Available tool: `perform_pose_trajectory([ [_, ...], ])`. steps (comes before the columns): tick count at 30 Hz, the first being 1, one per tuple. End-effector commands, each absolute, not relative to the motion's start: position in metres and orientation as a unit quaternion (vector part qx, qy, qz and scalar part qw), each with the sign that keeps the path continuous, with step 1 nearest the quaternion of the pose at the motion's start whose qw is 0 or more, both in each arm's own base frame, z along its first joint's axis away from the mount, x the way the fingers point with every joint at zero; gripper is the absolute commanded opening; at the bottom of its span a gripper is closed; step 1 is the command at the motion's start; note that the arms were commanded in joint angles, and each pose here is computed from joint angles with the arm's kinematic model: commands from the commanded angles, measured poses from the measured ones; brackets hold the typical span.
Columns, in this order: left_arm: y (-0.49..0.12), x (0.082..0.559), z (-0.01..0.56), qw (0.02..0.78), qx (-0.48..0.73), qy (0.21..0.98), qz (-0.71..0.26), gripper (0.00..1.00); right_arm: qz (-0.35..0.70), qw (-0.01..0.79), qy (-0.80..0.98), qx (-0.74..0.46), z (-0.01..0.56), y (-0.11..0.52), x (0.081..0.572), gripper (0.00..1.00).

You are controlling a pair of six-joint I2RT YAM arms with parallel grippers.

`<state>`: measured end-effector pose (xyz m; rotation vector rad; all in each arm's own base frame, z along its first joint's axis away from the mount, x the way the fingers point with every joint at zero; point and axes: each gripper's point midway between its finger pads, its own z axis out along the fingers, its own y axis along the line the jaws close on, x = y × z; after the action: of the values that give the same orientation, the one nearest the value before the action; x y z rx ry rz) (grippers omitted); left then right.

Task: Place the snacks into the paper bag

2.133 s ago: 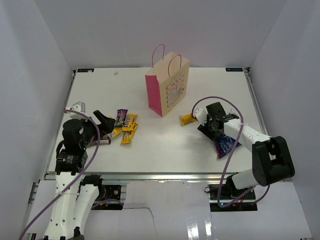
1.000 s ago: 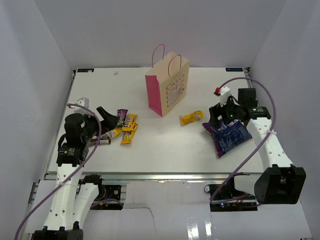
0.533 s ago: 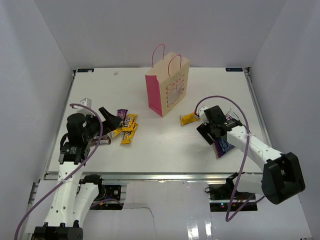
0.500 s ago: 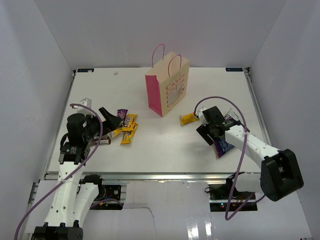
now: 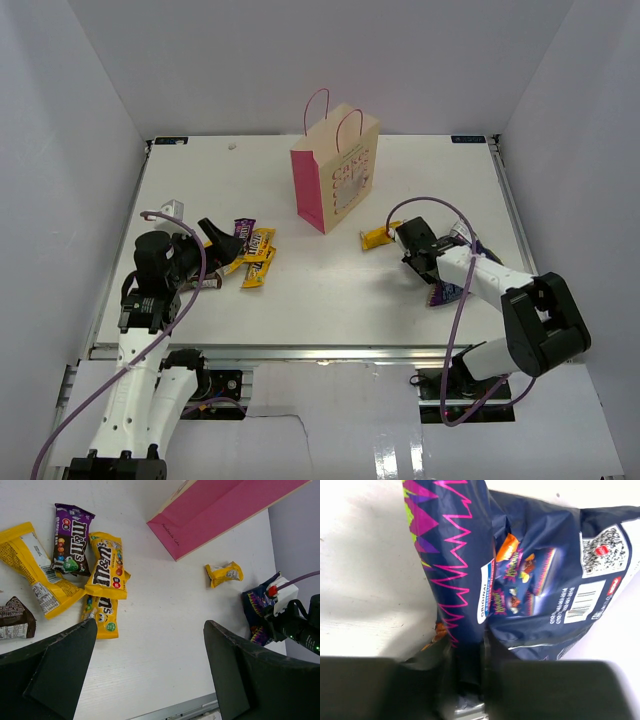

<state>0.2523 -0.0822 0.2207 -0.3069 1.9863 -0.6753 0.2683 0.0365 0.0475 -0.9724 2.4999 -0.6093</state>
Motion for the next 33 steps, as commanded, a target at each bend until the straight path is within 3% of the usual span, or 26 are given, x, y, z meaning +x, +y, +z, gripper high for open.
perform_pose_trajectory([
  [1, -0.084, 0.251, 0.224, 0.496, -0.115, 0.813, -0.281, 0.98, -0.189, 0.22, 0.896, -0.337, 0.047, 0.046, 0.268, 0.15],
  [2, -0.084, 0.251, 0.223, 0.495, -0.115, 0.814, -0.281, 0.98, -0.184, 0.225, 0.897, -0.333, 0.048, 0.047, 0.269, 0.08],
  [7, -0.085, 0.253, 0.228, 0.497, -0.107, 0.814, -0.282, 0.98, -0.033, 0.271, 0.908, -0.318, 0.074, 0.072, 0.276, 0.08],
  [11, -0.086, 0.254, 0.232, 0.497, -0.103, 0.813, -0.286, 0.98, 0.177, 0.332, 0.877, -0.297, 0.13, 0.083, 0.284, 0.08],
  [14, -0.088, 0.256, 0.235, 0.496, -0.101, 0.812, -0.29, 0.98, 0.253, 0.382, 0.842, -0.284, 0.162, 0.074, 0.286, 0.08],
  [25, -0.091, 0.26, 0.251, 0.502, -0.098, 0.805, -0.301, 0.98, 0.453, 0.483, 0.7, -0.266, 0.266, 0.082, 0.272, 0.08],
  [33, -0.094, 0.259, 0.253, 0.5, -0.095, 0.803, -0.31, 0.98, 0.49, 0.494, 0.662, -0.279, 0.307, 0.086, 0.273, 0.08],
])
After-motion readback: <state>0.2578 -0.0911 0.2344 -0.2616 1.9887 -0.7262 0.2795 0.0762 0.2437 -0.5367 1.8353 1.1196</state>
